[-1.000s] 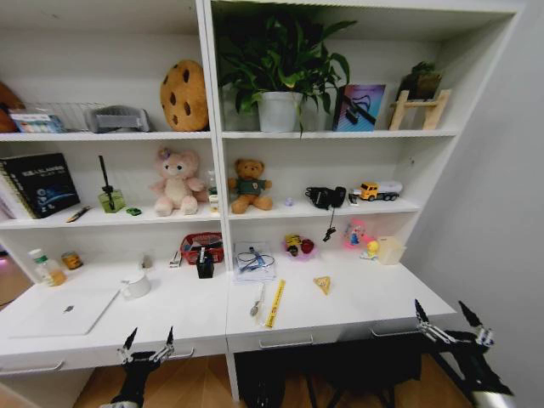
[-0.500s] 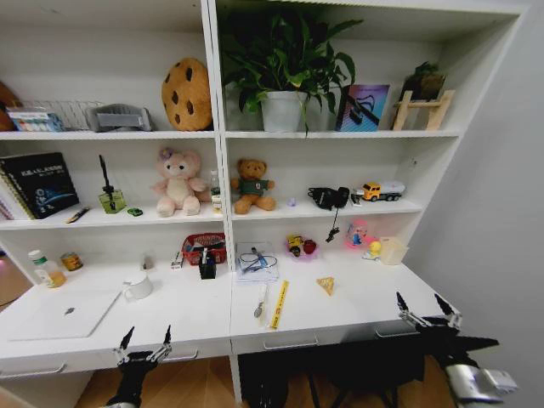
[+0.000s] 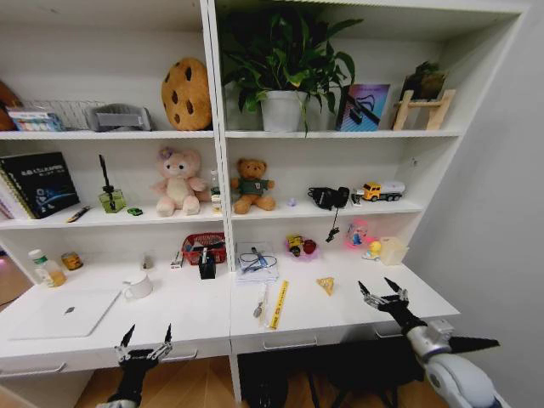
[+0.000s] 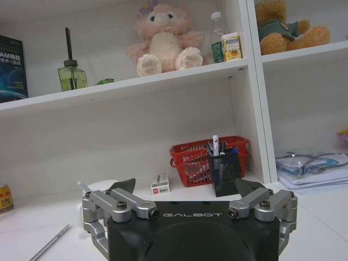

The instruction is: Organize the objects on the table.

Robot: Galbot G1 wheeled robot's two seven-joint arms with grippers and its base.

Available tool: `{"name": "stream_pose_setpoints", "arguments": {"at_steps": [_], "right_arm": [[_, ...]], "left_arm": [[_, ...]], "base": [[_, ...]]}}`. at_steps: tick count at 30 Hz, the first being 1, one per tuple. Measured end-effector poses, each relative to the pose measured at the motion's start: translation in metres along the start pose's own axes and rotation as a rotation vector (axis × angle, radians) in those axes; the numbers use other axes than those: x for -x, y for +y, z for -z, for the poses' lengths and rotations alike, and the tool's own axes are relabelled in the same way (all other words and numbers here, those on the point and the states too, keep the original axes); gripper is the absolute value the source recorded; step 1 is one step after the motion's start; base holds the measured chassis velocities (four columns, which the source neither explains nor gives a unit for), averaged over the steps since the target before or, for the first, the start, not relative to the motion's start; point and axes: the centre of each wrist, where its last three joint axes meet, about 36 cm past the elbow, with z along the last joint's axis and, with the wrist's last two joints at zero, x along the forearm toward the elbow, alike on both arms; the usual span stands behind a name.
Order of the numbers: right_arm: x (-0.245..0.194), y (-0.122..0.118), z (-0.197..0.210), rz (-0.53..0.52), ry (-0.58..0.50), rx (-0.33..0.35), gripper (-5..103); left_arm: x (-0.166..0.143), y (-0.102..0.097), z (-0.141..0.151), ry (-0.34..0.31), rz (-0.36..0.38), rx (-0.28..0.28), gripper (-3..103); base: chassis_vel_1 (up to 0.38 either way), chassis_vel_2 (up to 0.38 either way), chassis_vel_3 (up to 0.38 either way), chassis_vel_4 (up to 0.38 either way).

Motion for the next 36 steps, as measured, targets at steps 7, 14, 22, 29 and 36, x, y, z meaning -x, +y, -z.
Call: {"name": "stream_pose_setpoints", "arguments": {"at_steps": [7,14,22,29,36], "right_arm": [[0.032,0.002,0.014,0.020,0.071,0.096,93],[0.057,-0.003,0.011,0.035,0.112,0.107,91],[0.116,0.000,-0.016,0.034,0.197,0.097,90],[0.139,0.012,-0.037,0.063,0.251,0.084,89],[0.158,0.025,-0.051,0.077,0.270,0.074,85]], "left_arm": [[-0.003,-0.001,0.000,0.004,-0.005,0.002,100],[-0.004,0.005,0.001,0.008,-0.005,0.020,100],[-0.008,0.015,-0.001,0.029,-0.003,0.051,100],[-0.014,0.017,-0.004,0.048,0.017,0.051,100],[-0.021,0.015,-0.007,0.066,0.040,0.042,100]], "base": [[0.000,0.000,0.000,0.000],[0.000,0.000,0.000,0.000],[0.000,0.000,0.000,0.000],[0.000,0.000,0.000,0.000],[0.000,0.000,0.000,0.000]]}}
